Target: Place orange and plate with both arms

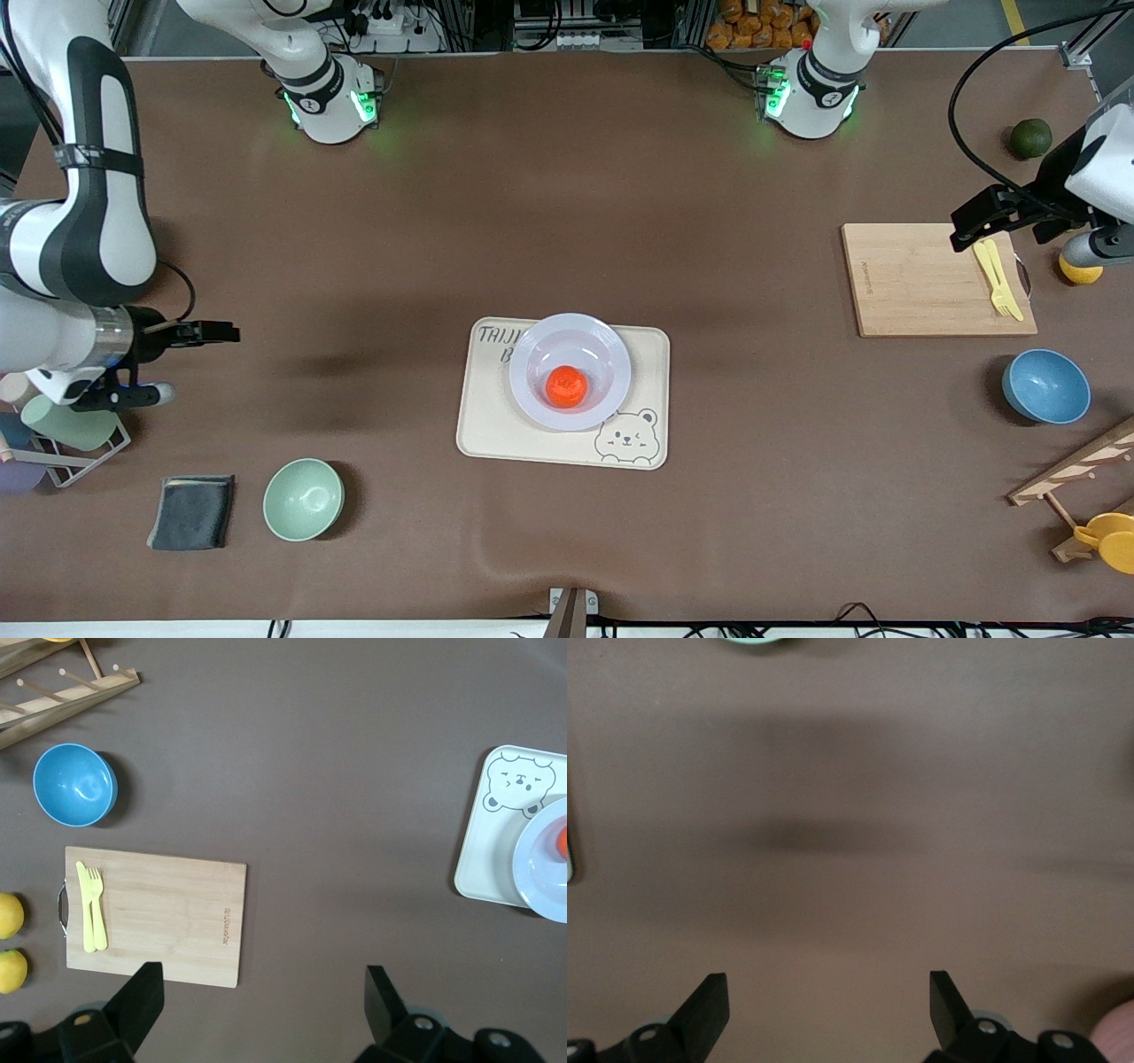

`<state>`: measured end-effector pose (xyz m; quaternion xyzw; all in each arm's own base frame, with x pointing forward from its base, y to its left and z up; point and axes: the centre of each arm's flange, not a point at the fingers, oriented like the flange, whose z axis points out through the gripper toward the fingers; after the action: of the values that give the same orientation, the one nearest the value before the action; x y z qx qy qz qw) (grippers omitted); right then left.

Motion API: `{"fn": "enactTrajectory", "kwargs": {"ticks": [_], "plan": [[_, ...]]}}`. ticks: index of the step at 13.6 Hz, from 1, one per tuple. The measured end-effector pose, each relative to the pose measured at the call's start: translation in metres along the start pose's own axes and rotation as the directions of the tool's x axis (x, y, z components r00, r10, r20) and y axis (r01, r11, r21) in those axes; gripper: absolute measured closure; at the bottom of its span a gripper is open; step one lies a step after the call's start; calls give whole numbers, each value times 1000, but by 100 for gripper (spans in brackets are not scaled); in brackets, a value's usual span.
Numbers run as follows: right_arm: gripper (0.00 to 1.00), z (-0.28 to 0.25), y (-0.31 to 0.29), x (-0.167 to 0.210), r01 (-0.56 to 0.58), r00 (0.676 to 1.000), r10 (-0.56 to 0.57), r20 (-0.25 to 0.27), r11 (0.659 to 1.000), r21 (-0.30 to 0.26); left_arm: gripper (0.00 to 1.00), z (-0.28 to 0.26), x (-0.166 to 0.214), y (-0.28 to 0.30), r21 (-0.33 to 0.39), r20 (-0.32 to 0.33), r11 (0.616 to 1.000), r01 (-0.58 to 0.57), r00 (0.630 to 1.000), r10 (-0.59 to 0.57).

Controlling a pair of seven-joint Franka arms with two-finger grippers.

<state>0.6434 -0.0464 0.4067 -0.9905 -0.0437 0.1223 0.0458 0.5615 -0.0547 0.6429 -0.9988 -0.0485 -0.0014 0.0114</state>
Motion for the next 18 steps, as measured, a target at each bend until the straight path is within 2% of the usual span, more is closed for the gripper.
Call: {"fn": "enactTrajectory", "kwargs": {"ticks": [3, 7, 10, 12, 18], "plan": [[0, -48, 5, -17, 21, 997, -21, -76, 1000, -8, 0, -4, -3, -13, 4, 11, 1000, 19, 1000, -19], [0, -128, -8, -74, 56, 988, -59, -141, 998, -24, 0, -9, -7, -19, 4, 3, 1000, 29, 1000, -29], [0, -159, -17, -107, 67, 985, -70, -155, 997, -25, 0, -7, -7, -18, 5, 8, 1000, 27, 1000, -27], [0, -167, -22, -120, 72, 986, -74, -147, 997, -24, 0, -6, -8, -17, 5, 12, 1000, 25, 1000, -25], [0, -183, -48, -136, 46, 983, -50, -175, 999, -29, 0, -6, -8, -14, -6, 15, 1000, 22, 1000, -22]]}}
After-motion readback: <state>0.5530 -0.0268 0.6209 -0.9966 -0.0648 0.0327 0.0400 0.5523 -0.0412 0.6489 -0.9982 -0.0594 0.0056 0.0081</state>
